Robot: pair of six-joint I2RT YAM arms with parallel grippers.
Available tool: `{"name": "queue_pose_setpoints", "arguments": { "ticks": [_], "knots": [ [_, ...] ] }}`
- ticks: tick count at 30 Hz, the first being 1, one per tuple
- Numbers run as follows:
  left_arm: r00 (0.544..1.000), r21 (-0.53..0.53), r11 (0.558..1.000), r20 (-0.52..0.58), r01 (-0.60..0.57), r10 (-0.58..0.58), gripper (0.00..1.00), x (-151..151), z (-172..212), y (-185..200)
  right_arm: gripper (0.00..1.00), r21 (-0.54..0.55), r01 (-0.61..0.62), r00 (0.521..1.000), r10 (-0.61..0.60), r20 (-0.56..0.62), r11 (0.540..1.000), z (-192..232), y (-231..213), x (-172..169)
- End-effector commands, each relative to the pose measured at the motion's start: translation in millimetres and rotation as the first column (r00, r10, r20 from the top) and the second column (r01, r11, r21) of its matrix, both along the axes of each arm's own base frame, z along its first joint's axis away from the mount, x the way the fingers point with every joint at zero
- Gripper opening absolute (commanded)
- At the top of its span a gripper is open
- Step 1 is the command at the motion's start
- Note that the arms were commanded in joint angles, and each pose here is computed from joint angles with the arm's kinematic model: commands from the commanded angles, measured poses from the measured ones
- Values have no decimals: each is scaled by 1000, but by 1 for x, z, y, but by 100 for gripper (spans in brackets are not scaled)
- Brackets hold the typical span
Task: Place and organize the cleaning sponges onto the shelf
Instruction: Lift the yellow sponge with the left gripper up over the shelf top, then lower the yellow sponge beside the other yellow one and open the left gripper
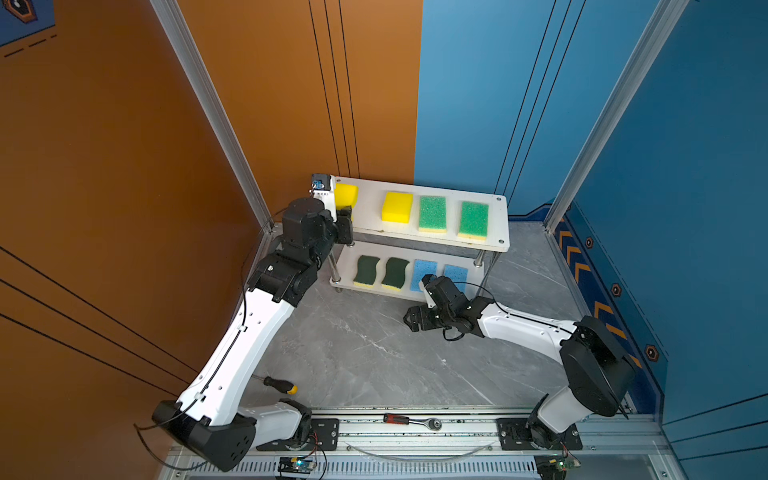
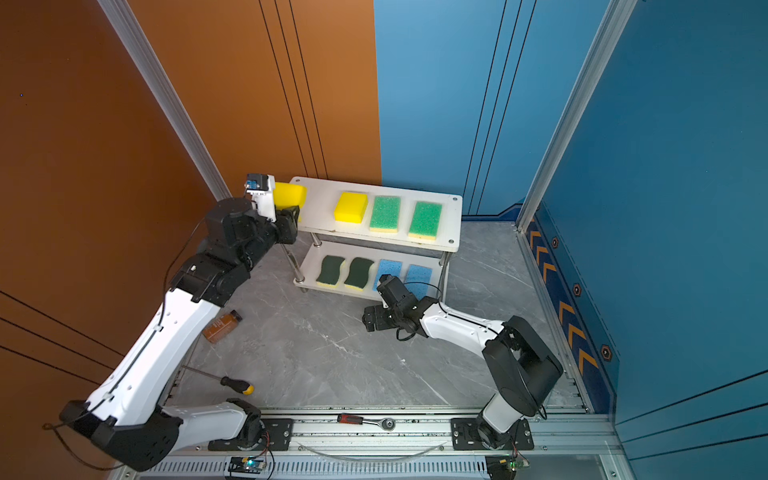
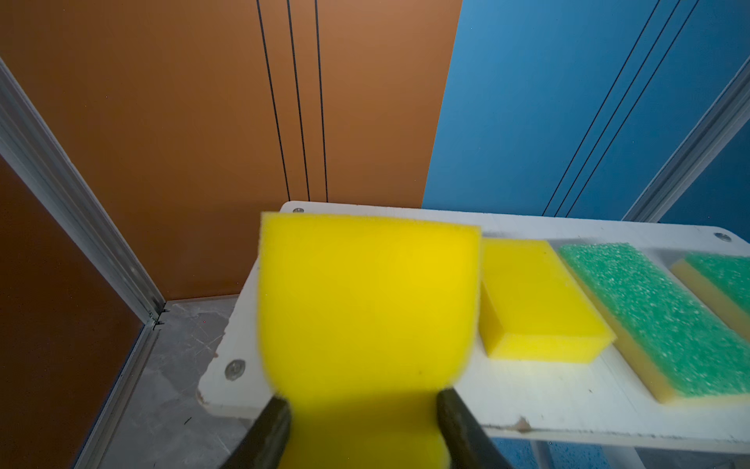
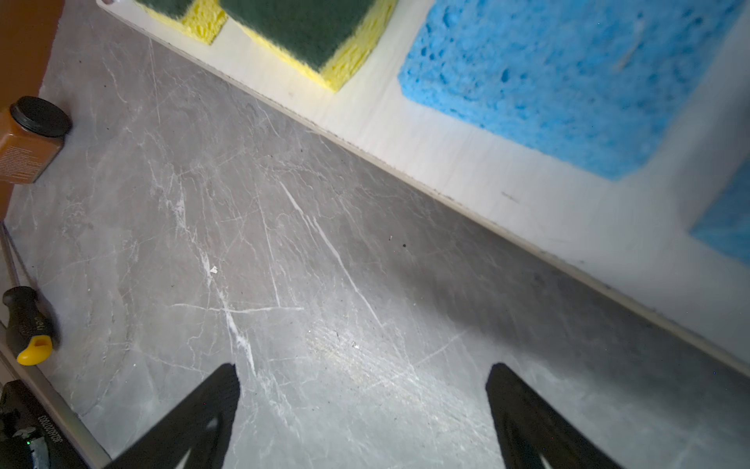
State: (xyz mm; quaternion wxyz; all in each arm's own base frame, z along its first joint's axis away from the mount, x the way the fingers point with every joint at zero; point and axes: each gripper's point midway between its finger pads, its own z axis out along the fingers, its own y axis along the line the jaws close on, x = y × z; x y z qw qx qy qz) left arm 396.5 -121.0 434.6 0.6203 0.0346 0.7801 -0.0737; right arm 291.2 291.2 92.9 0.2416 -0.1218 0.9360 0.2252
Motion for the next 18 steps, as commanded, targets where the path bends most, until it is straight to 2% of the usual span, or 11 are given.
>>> {"name": "queue_pose_setpoints", "arguments": {
  "ticks": [1,12,18],
  "knots": [
    [998,-32,997,20,67,-66,47,15,8,-14,94,-24,15,1000,-15,14,1000,1,-12,-4],
    [997,-55,996,-30,66,-68,48,54,-15,-27,94,-21,22,1000,-22,17,1000,2,-17,-6],
    [997,-50,998,-66,34,-37,49,60,-29,-24,94,-27,26,1000,-26,17,999,0,-19,-6]
  ]
}}
